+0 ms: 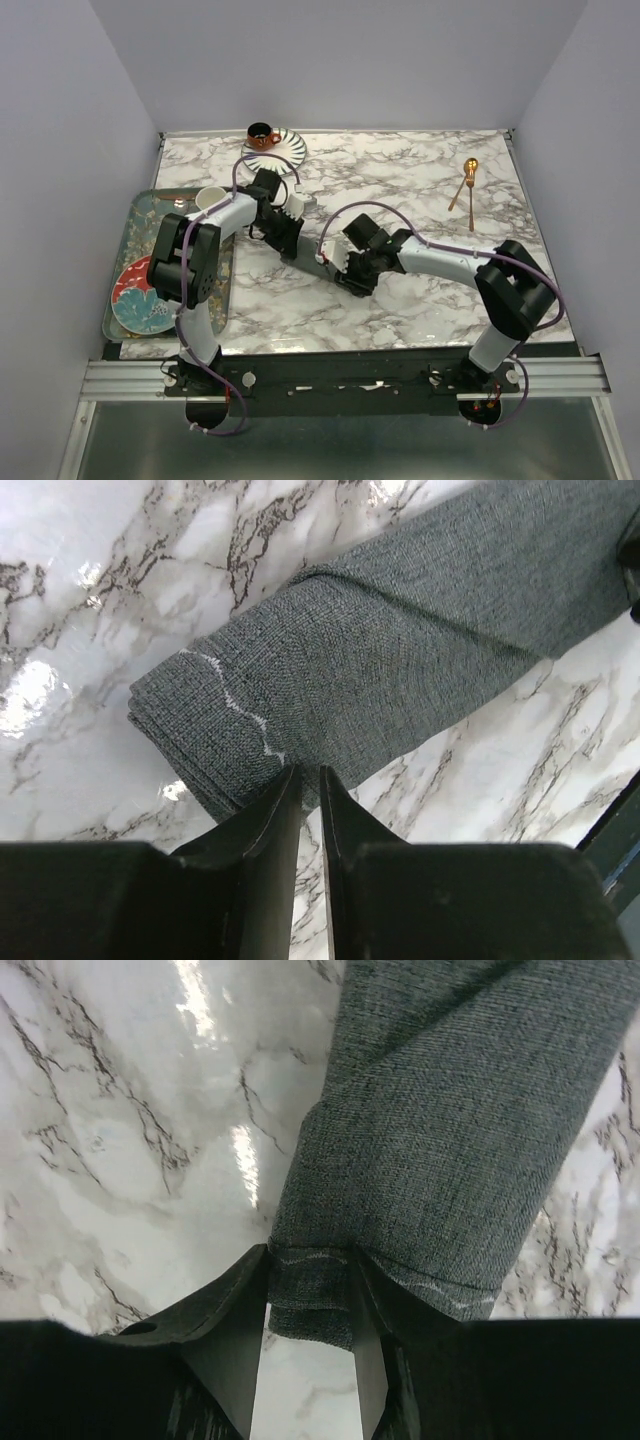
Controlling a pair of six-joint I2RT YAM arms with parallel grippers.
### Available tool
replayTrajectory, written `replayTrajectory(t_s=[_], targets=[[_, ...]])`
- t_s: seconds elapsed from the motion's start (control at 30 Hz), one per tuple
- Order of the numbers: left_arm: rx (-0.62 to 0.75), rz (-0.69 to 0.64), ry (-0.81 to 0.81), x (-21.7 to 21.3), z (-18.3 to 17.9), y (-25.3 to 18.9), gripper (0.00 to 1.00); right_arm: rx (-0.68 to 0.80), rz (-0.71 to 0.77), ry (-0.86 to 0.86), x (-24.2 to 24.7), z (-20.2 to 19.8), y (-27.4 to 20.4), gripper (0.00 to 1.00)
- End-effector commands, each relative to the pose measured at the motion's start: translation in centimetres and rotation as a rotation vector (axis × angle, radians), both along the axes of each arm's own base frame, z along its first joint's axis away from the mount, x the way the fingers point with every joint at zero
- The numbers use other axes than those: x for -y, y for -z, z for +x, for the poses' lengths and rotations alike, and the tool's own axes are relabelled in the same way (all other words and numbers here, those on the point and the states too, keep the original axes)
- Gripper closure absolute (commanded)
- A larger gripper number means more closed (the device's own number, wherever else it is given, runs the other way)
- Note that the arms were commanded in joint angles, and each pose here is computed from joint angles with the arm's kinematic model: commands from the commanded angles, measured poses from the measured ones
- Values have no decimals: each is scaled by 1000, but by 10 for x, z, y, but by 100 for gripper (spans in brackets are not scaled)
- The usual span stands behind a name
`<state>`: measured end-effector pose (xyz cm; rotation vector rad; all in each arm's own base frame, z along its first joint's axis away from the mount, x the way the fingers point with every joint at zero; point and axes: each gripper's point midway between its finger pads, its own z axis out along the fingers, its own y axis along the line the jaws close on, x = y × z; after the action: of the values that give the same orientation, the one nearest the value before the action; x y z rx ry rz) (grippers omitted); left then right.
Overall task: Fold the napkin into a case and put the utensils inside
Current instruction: Rotate the smaller rectangle-folded napkin at the center of the board.
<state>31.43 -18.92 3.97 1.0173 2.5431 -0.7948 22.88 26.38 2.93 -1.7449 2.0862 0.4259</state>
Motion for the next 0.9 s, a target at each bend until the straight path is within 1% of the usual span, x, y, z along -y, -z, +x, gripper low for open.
replayTrajectory(t_s=[0.0, 0.07, 0.1, 0.13, 0.17, 0.23, 0.27, 0.33, 0.4, 0.5, 0.7, 0.83, 0.87], targets=[[16, 72, 14, -4, 9, 4, 71, -115, 20, -22, -17, -23, -2, 53], [33, 64, 19, -4, 13, -3, 68, -117, 18, 0, -15, -21, -11, 49], [55, 51, 23, -4, 16, -14, 65, -111, 44, 22, -16, -19, -24, 47], [65, 19, 25, -1, 17, -22, 64, -101, 74, 43, -19, -12, -37, 45], [78, 4, 10, -4, 21, -30, 63, -129, 91, 80, -12, -6, -47, 41], [103, -22, 1, -5, 22, -50, 62, -131, 146, 123, -10, 5, -71, 38], [109, -20, -2, -8, 22, -53, 62, -140, 153, 159, -1, 12, -75, 35], [121, 2, 3, -15, 15, -58, 62, -99, 128, 178, 11, 25, -74, 33], [110, 46, 9, -24, 4, -50, 62, -80, 99, 182, 20, 35, -67, 32], [76, 102, 16, -35, -8, -34, 63, -102, 75, 169, 21, 42, -54, 31], [55, 144, 20, -37, -2, -13, 65, -187, 53, 133, 13, 40, -25, 31], [57, 152, 33, -27, 8, -2, 66, -264, 45, 121, 14, 26, -11, 37], [60, 153, 44, -20, 10, 0, 66, -285, 50, 115, 12, 21, -9, 40]])
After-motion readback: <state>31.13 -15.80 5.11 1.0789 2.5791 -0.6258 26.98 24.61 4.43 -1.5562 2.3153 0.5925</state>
